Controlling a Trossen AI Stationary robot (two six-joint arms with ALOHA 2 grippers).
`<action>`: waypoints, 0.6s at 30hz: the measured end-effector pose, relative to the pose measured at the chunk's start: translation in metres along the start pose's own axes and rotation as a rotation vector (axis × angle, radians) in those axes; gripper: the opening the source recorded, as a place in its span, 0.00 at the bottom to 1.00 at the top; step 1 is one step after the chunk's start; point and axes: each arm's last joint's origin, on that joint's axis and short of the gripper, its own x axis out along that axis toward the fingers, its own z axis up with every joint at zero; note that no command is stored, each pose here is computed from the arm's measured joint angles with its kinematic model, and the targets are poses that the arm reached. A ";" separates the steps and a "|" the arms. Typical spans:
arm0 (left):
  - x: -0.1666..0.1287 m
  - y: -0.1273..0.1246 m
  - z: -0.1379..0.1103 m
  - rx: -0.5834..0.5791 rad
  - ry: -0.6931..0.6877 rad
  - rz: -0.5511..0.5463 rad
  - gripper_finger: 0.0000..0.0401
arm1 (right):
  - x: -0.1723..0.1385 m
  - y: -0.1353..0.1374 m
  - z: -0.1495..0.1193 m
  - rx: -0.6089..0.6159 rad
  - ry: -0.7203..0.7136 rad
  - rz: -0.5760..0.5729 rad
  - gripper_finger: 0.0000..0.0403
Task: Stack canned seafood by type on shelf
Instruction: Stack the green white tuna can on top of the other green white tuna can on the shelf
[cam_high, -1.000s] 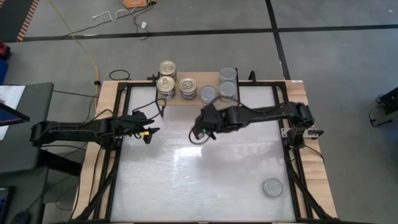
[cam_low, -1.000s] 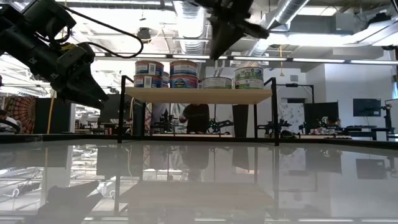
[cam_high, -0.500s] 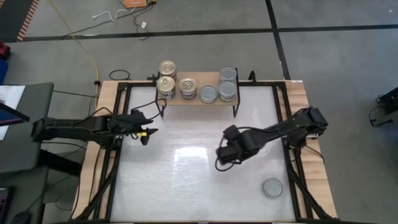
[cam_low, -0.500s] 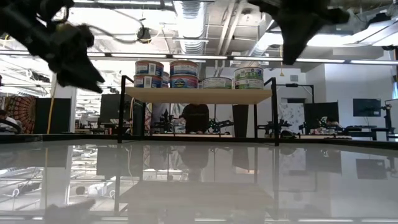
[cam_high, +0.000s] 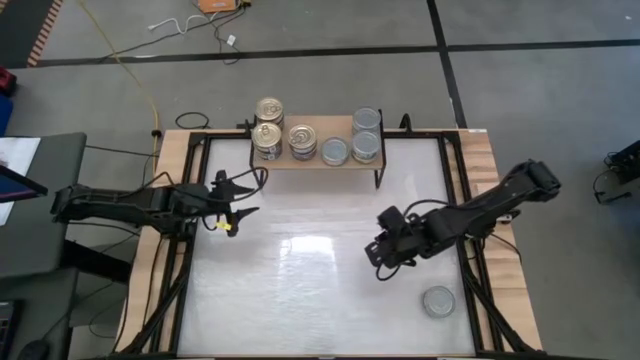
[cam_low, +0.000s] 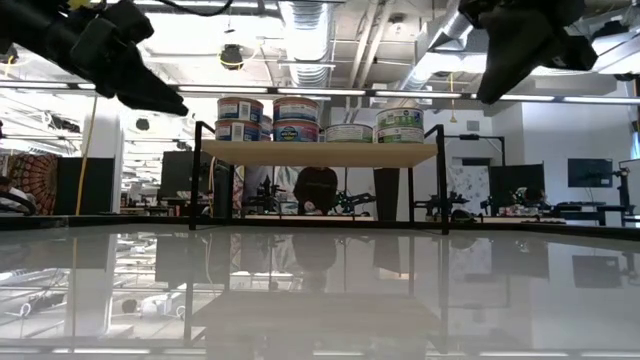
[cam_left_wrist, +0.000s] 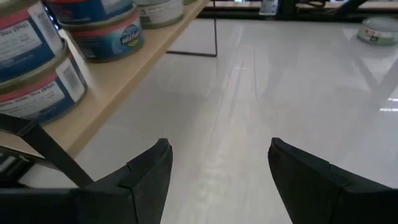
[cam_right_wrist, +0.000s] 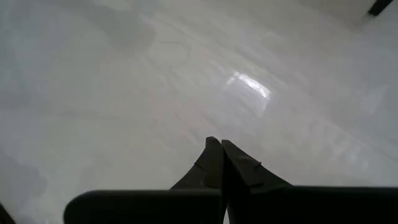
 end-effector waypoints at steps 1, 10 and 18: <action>0.000 0.000 0.000 -0.003 -0.005 0.001 0.63 | -0.002 -0.001 0.000 -0.010 -0.002 0.008 0.05; 0.009 -0.010 -0.023 0.063 -0.113 -0.258 0.63 | -0.010 -0.004 0.003 -0.071 -0.012 0.031 0.06; 0.007 -0.008 -0.053 -0.054 -0.346 -0.268 0.63 | -0.010 -0.005 0.002 -0.080 0.037 0.033 0.06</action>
